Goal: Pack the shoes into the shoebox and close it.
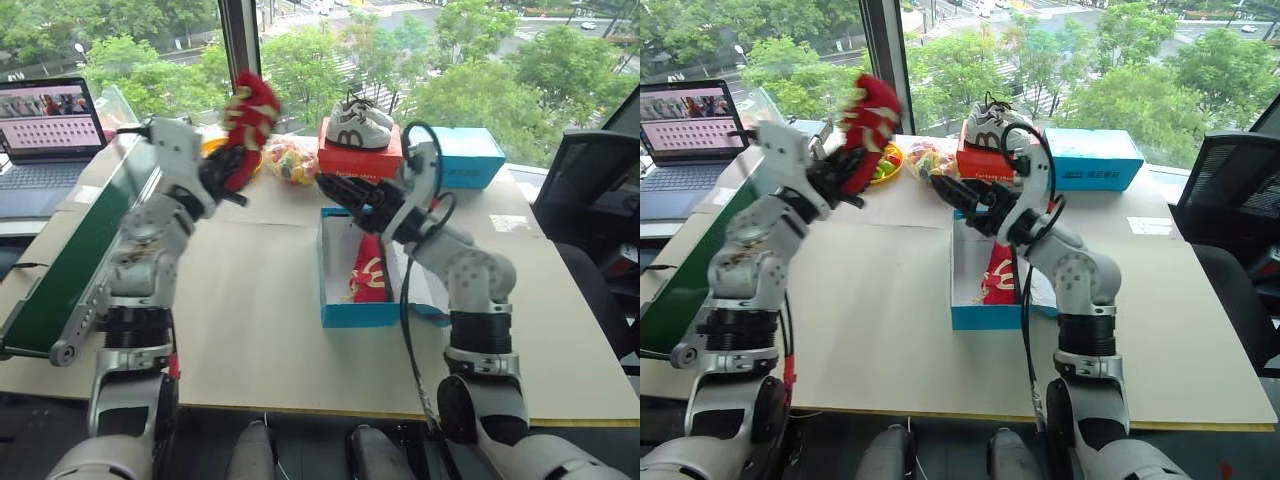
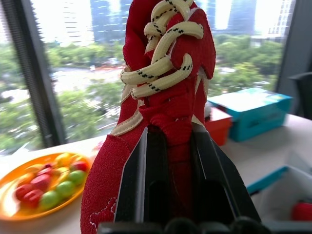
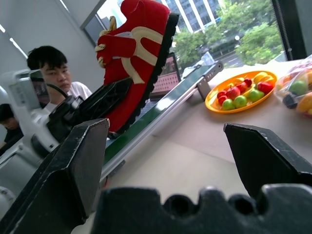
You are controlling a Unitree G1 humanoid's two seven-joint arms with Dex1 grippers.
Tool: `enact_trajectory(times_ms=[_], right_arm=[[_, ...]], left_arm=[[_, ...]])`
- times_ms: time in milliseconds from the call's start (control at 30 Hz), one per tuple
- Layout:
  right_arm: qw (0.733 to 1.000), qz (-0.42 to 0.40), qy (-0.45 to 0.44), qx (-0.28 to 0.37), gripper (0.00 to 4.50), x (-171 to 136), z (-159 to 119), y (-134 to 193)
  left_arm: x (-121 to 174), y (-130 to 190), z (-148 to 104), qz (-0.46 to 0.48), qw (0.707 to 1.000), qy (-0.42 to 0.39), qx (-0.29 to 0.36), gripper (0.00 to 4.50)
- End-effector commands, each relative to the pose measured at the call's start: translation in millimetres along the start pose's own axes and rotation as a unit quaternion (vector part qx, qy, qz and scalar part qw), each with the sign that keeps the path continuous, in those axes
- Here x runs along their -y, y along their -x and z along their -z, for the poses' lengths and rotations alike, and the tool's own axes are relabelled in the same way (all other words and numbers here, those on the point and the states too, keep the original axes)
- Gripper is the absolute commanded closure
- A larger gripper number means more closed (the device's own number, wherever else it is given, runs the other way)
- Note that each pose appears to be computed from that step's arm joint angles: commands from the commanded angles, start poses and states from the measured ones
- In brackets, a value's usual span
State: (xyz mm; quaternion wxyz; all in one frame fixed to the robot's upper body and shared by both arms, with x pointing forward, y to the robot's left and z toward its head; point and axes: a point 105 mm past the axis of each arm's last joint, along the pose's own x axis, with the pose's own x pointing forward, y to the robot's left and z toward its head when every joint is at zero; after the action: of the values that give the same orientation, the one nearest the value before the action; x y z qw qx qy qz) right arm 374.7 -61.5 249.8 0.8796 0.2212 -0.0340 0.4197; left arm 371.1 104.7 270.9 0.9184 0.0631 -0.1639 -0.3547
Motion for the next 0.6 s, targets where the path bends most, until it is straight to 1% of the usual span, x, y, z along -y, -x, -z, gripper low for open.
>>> enact_trajectory(times_ms=[33,133,233,367,433,467,600], right_arm=[[0.999,-0.003,0.002,0.043,0.00,-5,-24,3],[0.998,0.006,-0.003,0.055,0.00,-1,-28,6],[0.997,0.016,-0.014,0.074,0.00,3,-36,9],[0.995,0.019,-0.026,0.091,0.00,5,-42,11],[0.995,0.012,-0.031,0.098,0.51,2,-45,12],[0.994,0.007,-0.033,0.100,0.70,0,-45,12],[0.994,-0.011,-0.035,0.103,2.03,-10,-49,9]], left_arm=[[29,-4,-26,0.063,0.997,0.006,0.034,4.35],[51,-5,-25,0.103,0.994,0.024,0.032,4.35],[55,-6,-22,0.104,0.993,0.040,0.030,4.35],[59,-5,-17,0.107,0.993,0.042,0.023,4.35],[59,-5,-16,0.104,0.994,0.039,0.022,4.36],[58,-5,-16,0.101,0.994,0.040,0.023,4.36],[56,-6,-15,0.091,0.994,0.050,0.022,4.36]])
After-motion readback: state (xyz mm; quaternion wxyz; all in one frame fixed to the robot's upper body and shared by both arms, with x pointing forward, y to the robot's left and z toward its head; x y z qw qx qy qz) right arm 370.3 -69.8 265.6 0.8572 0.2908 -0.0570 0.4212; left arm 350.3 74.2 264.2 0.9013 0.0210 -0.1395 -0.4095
